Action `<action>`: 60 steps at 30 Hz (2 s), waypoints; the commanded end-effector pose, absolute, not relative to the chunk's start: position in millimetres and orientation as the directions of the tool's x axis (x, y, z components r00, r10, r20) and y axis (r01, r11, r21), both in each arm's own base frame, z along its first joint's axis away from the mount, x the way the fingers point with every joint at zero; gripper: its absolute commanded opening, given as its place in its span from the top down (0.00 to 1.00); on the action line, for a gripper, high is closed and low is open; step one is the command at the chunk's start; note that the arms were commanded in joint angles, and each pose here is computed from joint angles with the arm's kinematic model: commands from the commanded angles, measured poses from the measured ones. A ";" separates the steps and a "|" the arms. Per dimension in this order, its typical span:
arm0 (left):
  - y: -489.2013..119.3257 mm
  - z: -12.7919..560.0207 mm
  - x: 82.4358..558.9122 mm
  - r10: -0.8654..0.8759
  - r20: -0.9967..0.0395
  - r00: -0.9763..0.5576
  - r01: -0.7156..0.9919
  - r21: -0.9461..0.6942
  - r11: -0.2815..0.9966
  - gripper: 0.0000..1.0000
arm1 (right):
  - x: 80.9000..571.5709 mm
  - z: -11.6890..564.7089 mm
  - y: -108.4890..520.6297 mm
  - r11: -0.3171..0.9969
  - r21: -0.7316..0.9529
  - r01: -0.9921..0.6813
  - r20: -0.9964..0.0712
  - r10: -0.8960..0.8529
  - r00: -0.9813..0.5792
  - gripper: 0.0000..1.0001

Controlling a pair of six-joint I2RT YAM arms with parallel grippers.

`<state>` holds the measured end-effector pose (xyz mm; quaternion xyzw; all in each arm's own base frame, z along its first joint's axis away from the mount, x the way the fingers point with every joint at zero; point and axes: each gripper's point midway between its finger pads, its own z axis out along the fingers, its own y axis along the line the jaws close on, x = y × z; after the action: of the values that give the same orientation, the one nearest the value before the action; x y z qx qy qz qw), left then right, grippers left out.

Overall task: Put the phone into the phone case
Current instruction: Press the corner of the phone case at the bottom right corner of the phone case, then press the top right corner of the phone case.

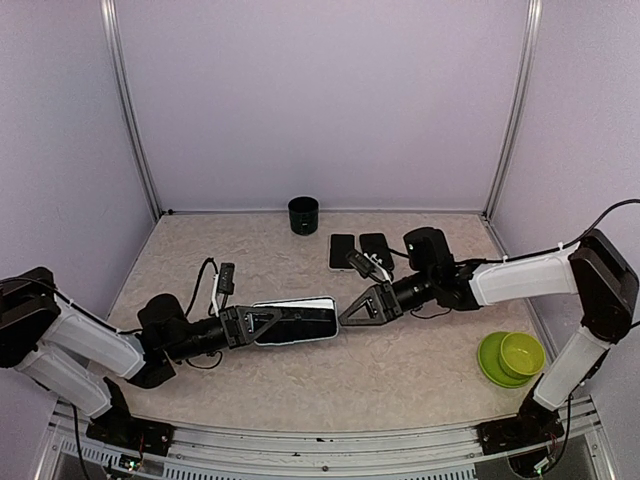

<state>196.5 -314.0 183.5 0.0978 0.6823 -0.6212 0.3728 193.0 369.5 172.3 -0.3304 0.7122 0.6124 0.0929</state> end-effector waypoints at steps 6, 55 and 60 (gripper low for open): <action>-306.1 227.0 190.5 -0.416 -0.658 -0.628 0.681 -0.723 0.114 1.00 | 186.3 167.5 383.1 0.007 0.809 -0.588 -0.546 -0.362 -0.755 0.53; -319.7 215.1 183.6 -0.341 -0.678 -0.651 0.684 -0.719 0.123 1.00 | 228.1 179.7 376.1 0.175 0.730 -0.661 -0.598 -0.306 -0.741 0.50; -319.9 213.6 182.5 -0.340 -0.677 -0.653 0.682 -0.721 0.125 1.00 | 236.6 176.4 378.8 0.204 0.718 -0.666 -0.604 -0.293 -0.741 0.52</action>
<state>188.4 -319.3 184.6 0.1230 0.6822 -0.6178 0.3713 219.6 374.5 168.1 -0.3229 0.7552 0.5524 0.1422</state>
